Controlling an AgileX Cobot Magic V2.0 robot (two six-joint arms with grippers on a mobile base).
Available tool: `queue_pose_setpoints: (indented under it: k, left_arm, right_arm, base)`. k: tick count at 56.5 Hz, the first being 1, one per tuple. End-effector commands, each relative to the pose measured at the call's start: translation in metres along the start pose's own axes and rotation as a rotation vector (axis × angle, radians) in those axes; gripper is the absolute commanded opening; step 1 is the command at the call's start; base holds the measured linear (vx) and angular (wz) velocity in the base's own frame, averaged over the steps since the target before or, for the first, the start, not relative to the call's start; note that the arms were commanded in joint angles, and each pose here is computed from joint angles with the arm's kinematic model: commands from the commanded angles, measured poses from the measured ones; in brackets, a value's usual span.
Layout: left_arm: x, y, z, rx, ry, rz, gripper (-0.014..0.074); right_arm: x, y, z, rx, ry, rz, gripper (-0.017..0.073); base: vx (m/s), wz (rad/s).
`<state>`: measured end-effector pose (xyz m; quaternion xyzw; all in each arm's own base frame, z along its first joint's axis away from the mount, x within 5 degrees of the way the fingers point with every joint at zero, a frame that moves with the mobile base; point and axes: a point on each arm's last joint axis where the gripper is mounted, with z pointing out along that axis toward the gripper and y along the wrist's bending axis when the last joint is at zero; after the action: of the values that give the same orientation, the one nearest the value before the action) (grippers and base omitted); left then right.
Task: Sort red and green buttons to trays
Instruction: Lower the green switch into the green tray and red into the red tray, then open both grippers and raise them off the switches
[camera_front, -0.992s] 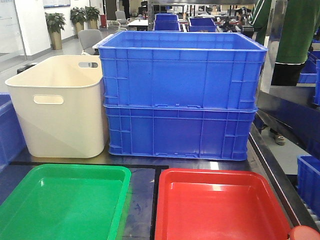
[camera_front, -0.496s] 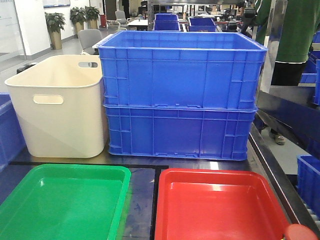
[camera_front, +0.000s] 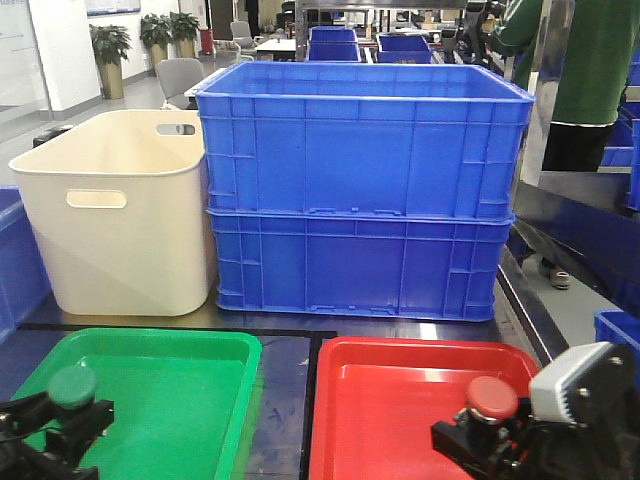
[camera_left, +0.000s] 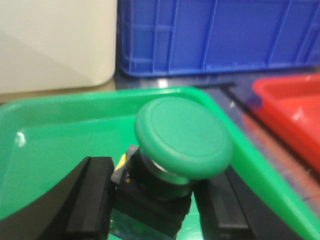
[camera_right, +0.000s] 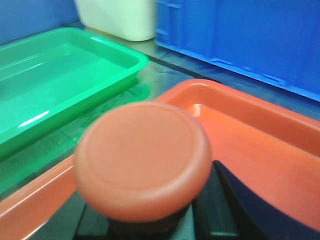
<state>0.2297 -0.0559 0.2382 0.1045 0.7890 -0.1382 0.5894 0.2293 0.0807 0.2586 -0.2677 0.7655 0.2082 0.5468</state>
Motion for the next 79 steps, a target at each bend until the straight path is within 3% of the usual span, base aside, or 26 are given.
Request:
queue_pose_setpoints:
  k: [1, 13, 19, 27, 36, 45, 60, 65, 69, 72, 79]
  left_arm:
    - [-0.015, -0.003, 0.012, 0.047, -0.103, 0.038, 0.0025]
    - [-0.005, -0.003, 0.027, 0.085, -0.106, 0.03, 0.0181]
    - [-0.001, -0.003, 0.031, 0.096, -0.105, 0.024, 0.0305]
    - [0.004, -0.003, 0.036, 0.102, -0.098, 0.017, 0.0456]
    - [0.003, -0.003, 0.036, 0.104, -0.11, 0.01, 0.0529]
    - [-0.003, -0.004, 0.032, 0.109, -0.139, 0.015, 0.0532]
    - [-0.042, -0.012, -0.006, 0.113, -0.318, 0.061, 0.0526]
    - [-0.059, -0.017, -0.029, 0.108, -0.396, 0.076, 0.0496]
    - [-0.069, -0.019, -0.049, 0.093, -0.441, 0.077, 0.043]
    - [-0.073, -0.02, -0.064, 0.069, -0.431, 0.049, 0.0347]
    - [-0.069, -0.015, -0.099, -0.05, -0.344, -0.036, 0.0039]
  right_arm:
    - [-0.013, -0.004, 0.009, -0.036, -0.1, -0.047, -0.0006]
    - [0.003, -0.017, 0.032, 0.002, -0.114, -0.08, 0.0048]
    - [0.009, -0.018, 0.04, -0.023, -0.119, -0.139, 0.0147]
    - [0.014, -0.018, 0.046, -0.057, -0.129, -0.118, 0.0349]
    - [0.015, -0.018, 0.046, -0.056, -0.134, -0.107, 0.0588]
    - [0.012, -0.018, 0.045, -0.057, -0.157, -0.098, 0.0674]
    - [-0.024, -0.006, 0.013, -0.024, -0.287, -0.182, 0.062]
    - [-0.039, 0.0, -0.004, -0.004, -0.342, -0.194, 0.0559]
    - [-0.051, 0.006, -0.023, 0.028, -0.371, -0.173, 0.0459]
    - [-0.056, 0.009, -0.035, 0.06, -0.365, -0.15, 0.0343]
    - [-0.06, 0.018, -0.067, 0.141, -0.327, -0.06, -0.0018]
  base:
    - [0.0, 0.0]
    - [0.0, 0.0]
    - [0.0, 0.0]
    - [0.0, 0.0]
    - [0.0, 0.0]
    - [0.0, 0.0]
    - [0.0, 0.0]
    - [0.0, 0.0]
    - [0.0, 0.0]
    - [0.0, 0.0]
    - [0.0, 0.0]
